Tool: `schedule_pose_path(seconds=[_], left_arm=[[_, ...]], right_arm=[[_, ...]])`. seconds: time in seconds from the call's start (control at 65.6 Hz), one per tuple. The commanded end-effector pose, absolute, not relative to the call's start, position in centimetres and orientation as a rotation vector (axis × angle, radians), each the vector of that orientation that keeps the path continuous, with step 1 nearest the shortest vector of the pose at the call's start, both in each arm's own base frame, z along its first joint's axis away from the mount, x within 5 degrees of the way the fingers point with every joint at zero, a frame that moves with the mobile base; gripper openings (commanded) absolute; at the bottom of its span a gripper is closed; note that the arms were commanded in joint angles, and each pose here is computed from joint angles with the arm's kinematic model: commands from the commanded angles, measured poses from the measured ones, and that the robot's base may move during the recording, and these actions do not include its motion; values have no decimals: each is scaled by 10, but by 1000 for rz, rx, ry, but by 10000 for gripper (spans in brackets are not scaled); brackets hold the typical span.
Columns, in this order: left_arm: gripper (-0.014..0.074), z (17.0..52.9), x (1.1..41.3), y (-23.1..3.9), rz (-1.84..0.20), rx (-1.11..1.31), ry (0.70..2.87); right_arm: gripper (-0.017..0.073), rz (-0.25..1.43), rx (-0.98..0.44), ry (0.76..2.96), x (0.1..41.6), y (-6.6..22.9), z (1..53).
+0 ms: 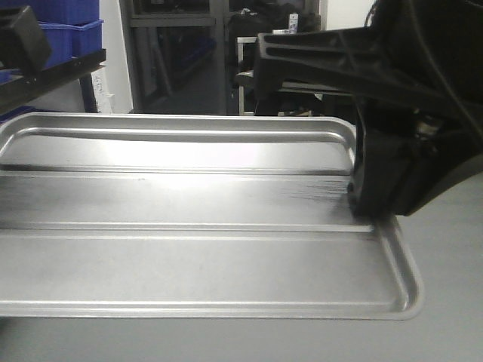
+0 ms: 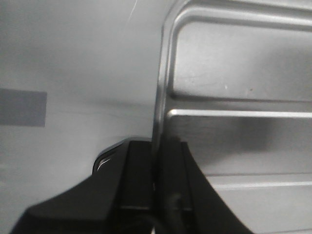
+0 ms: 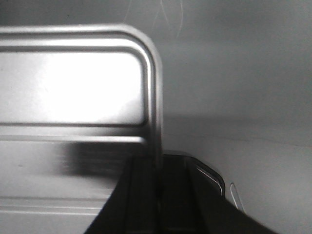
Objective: Grab silver tray and place in blue box
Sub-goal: 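Hold the tray level with both grippers while the base turns away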
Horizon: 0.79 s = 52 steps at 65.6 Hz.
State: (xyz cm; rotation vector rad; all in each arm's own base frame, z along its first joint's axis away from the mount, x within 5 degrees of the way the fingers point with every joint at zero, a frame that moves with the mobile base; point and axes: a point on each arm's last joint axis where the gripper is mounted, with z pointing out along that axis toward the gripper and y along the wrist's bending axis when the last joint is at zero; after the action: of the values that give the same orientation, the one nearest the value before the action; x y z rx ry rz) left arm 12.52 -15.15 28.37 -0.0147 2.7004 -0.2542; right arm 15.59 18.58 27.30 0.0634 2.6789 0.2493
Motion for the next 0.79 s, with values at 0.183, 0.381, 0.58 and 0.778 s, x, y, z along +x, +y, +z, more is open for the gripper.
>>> schedule_pose_path(seconds=[0.183,0.381,0.58,0.778], left_arm=[[-104,295,126,-150,-271,-17,2652],[-104,295,126,-150,-271,-17,2652],[-104,295,126,-150,-271,-17,2652],[-104,295,126,-150,-271,-17,2652]], right_arm=[[57,216,61,2634,156,178,287],[57,207,63,2637,156,177,287],[57,207,63,2637,156,177,287],[57,201,63,2638,156,177,287]])
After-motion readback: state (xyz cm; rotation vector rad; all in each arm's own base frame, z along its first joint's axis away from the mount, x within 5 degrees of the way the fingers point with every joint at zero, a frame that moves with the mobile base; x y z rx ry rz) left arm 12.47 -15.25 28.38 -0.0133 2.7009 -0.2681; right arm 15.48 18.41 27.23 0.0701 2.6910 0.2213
